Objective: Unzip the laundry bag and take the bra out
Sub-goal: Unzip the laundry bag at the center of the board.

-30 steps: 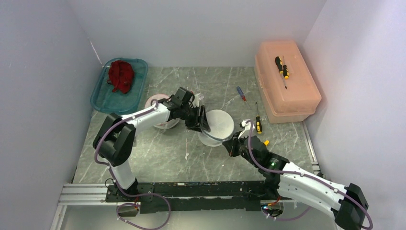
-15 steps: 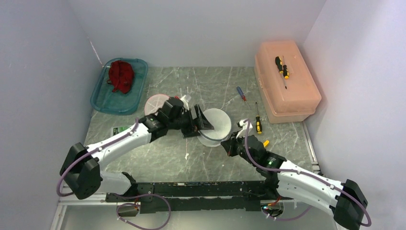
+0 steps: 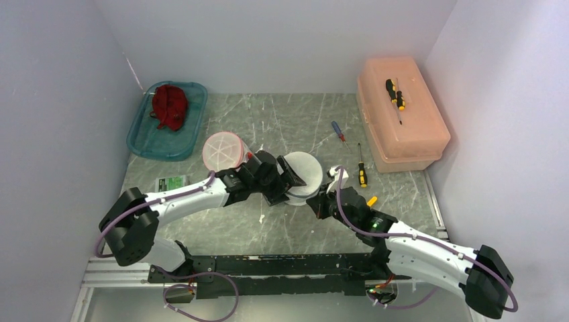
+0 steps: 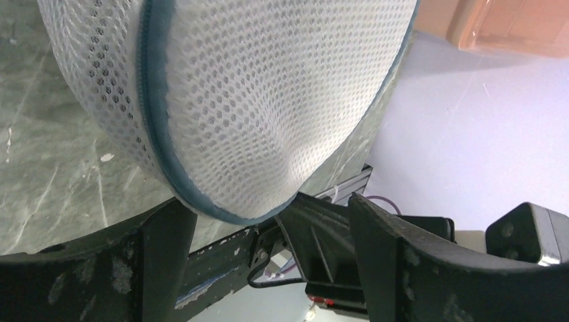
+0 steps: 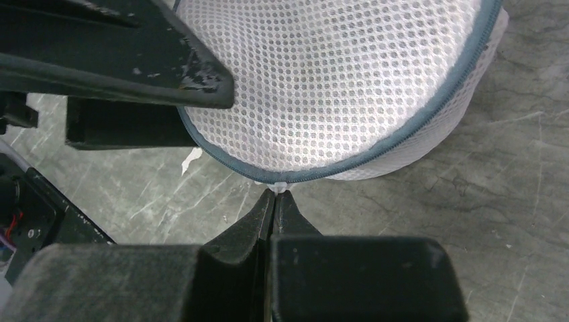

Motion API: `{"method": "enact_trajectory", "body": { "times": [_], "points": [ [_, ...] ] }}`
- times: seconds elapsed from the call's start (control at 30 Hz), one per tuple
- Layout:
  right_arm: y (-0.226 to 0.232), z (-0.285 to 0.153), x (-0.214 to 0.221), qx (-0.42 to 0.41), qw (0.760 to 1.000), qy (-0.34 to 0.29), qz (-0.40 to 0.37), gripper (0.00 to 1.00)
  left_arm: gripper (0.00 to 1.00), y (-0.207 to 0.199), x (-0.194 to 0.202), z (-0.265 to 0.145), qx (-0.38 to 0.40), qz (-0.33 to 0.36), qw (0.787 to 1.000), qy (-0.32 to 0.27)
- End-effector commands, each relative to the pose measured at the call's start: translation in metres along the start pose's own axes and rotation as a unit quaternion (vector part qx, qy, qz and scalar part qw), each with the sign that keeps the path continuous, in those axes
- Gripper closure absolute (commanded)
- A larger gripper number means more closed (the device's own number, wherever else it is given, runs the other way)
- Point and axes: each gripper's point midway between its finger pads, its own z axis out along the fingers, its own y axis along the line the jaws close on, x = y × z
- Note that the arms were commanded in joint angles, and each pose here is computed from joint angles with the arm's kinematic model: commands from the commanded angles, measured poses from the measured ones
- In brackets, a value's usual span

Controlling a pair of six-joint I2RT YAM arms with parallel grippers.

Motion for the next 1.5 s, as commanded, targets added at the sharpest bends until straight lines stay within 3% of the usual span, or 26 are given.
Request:
{"method": "enact_trajectory", "body": {
  "times": [0.0,0.13,0.4,0.63,0.93,1.1,1.33,1.47],
  "points": [
    [0.018,-0.002,-0.019,-0.032,0.999,-0.028,-0.003,1.00,0.18,-0.019,-0.011,0.009,0.023,-0.020,0.999,-0.030],
    [0.015,-0.004,-0.018,-0.027,0.999,-0.028,-0.010,1.00,0.30,-0.012,-0.011,0.019,0.017,-0.027,0.999,-0.031],
    [0.003,-0.010,-0.014,-0.003,1.000,-0.029,-0.011,1.00,0.71,-0.007,-0.017,0.023,0.011,-0.013,0.999,-0.042],
    [-0.024,-0.013,-0.009,0.065,0.998,-0.027,0.000,1.00,0.97,-0.007,-0.026,0.018,0.012,0.010,0.999,-0.046],
    [-0.049,-0.019,-0.017,0.121,0.991,-0.043,0.025,1.00,0.97,-0.012,-0.032,0.014,0.040,0.090,0.995,0.003],
    [-0.019,-0.031,-0.041,0.036,0.996,-0.082,-0.005,1.00,0.97,-0.017,-0.048,0.004,0.061,0.161,0.984,0.043],
    [0.007,-0.038,-0.056,-0.015,0.996,-0.076,-0.036,1.00,0.94,-0.043,-0.059,-0.013,0.076,0.308,0.944,0.089],
    [0.012,-0.035,-0.053,-0.028,0.997,-0.074,-0.024,1.00,0.94,-0.039,-0.060,-0.005,0.053,0.350,0.927,0.125]
  ]
}}
